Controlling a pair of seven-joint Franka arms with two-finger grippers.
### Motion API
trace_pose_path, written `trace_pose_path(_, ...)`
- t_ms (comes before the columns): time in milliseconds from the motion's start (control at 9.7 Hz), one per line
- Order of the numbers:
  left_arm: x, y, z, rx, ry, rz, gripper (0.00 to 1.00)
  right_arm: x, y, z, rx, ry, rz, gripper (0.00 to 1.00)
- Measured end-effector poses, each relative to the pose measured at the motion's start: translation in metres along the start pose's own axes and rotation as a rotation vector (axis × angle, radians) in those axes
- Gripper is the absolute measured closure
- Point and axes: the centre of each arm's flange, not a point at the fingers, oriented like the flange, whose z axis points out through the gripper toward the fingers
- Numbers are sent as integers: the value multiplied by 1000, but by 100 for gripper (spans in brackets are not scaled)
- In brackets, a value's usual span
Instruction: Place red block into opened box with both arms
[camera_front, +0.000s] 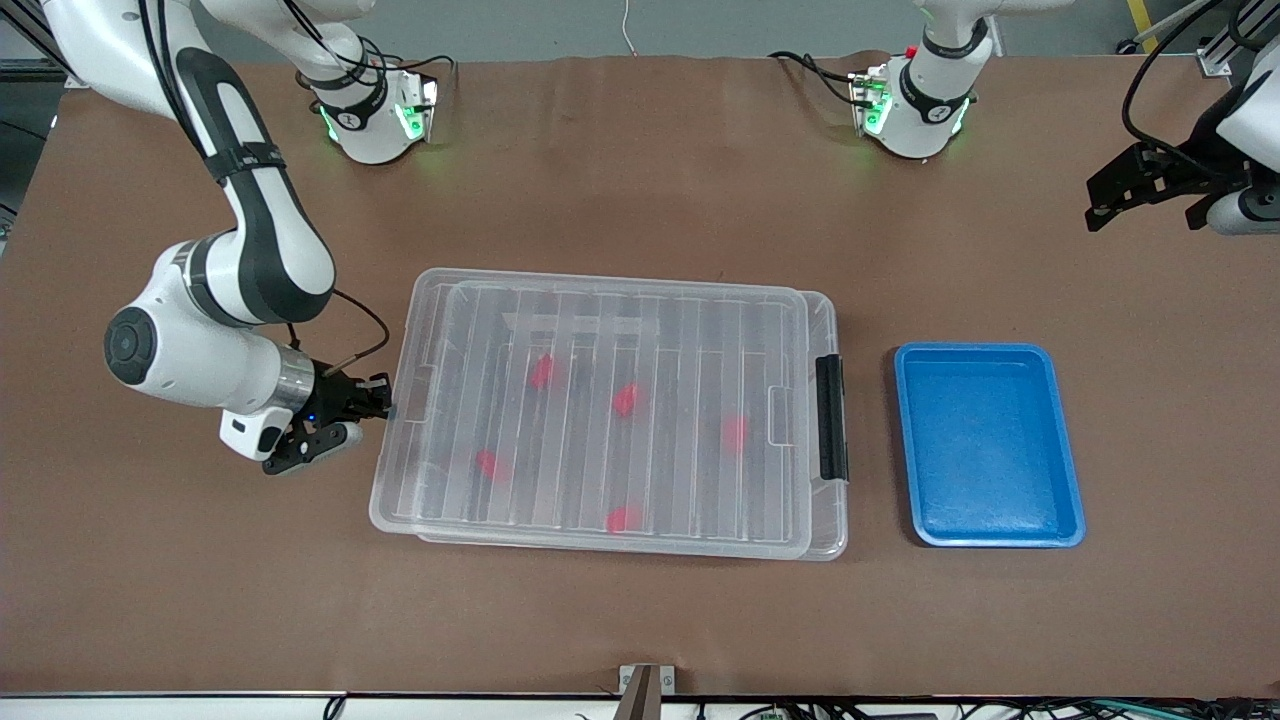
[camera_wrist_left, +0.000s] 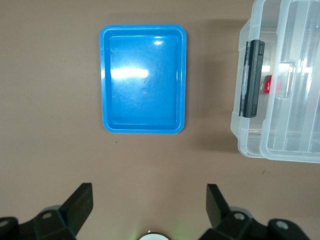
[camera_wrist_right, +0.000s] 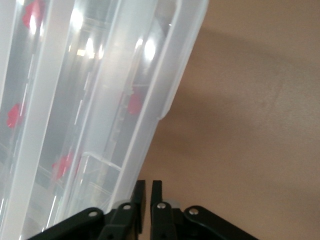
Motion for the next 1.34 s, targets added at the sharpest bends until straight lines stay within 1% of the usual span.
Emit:
trace_pose_path(103, 0, 1, 0, 0, 0, 2, 0, -1, 17, -16, -1, 10, 27, 68)
trace_pose_path(206, 0, 2, 0, -1, 0, 4, 0, -7, 40, -52, -10, 39, 65, 54)
trace_pose_path(309, 0, 3, 0, -1, 0, 6, 0, -21, 66, -98, -29, 67, 109, 40)
trace_pose_path(412, 0, 4, 0, -2, 0, 7, 0, -39, 86, -142, -72, 72, 137, 23)
trace_pose_path(515, -1, 4, -1, -2, 1, 7, 0, -54, 93, -181, -125, 52, 161, 10)
trace_pose_path(619, -1, 4, -1, -2, 3, 6, 0, -63, 86, -211, -155, 29, 212, 0)
trace_pose_path(825, -1, 3, -2, -2, 4, 5, 0, -77, 69, -257, -199, 24, 336, 0)
trace_pose_path(1031, -1, 3, -1, -2, 3, 5, 0, -111, 54, -305, -246, 17, 387, 0)
trace_pose_path(1237, -1, 3, -1, -2, 1, 4, 0, -146, 31, -347, -252, 51, 436, 0)
trace_pose_path(1340, -1, 1, -1, -2, 1, 1, 0, -153, 28, -352, -251, 55, 451, 0)
